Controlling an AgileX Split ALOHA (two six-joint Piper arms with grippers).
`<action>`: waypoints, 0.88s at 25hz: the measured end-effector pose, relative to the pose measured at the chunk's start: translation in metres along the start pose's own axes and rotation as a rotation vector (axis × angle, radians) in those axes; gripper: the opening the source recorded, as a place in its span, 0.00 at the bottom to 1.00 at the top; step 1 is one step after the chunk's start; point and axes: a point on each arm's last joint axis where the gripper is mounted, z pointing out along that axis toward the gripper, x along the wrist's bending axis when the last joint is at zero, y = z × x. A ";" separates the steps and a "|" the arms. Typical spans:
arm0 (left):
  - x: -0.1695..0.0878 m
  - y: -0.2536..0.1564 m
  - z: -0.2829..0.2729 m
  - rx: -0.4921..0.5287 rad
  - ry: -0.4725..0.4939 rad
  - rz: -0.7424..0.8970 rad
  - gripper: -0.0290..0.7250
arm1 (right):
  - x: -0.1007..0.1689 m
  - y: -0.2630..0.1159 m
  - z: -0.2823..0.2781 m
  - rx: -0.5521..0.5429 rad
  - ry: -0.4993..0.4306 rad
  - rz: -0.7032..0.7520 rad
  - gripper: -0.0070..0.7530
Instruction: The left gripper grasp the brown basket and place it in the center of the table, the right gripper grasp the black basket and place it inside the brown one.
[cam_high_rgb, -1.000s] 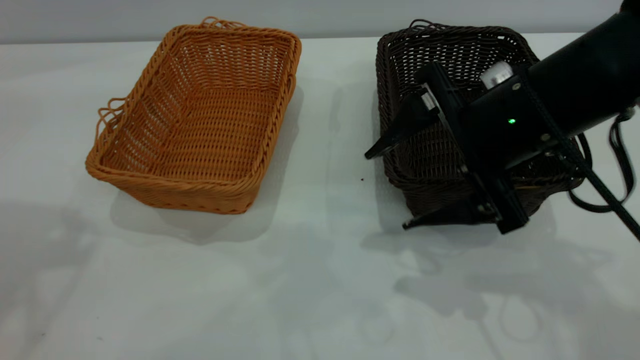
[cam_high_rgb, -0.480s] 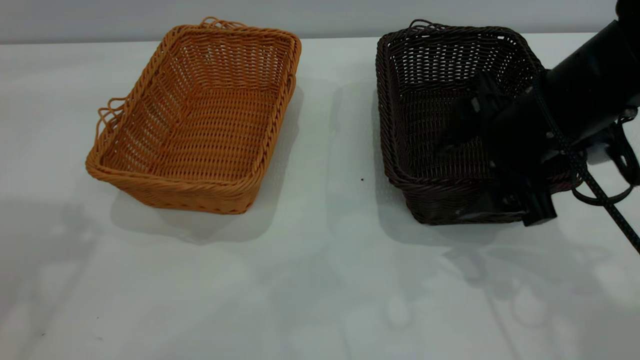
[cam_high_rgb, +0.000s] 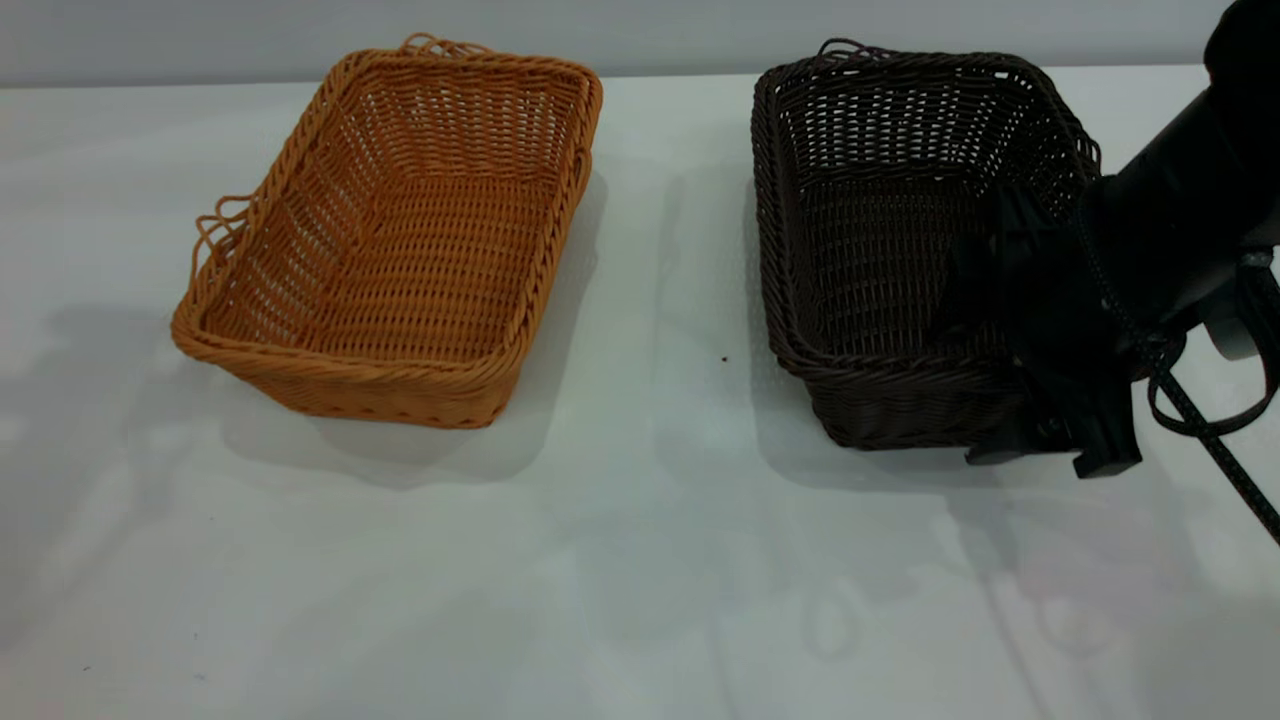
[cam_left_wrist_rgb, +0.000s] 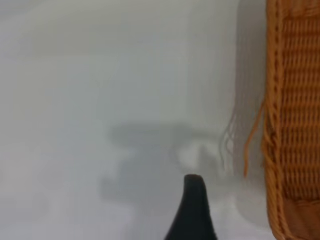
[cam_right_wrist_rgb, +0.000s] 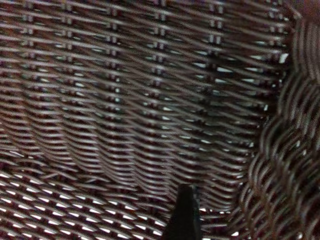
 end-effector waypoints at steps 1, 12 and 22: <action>0.000 0.004 0.011 0.017 -0.003 -0.003 0.79 | 0.000 0.000 0.000 0.000 0.000 0.001 0.79; -0.030 0.020 0.128 0.167 -0.115 -0.007 0.79 | -0.001 0.000 0.001 -0.001 -0.003 -0.001 0.79; -0.061 -0.014 0.203 0.269 -0.137 0.044 0.76 | -0.001 0.000 0.001 0.000 -0.003 -0.025 0.78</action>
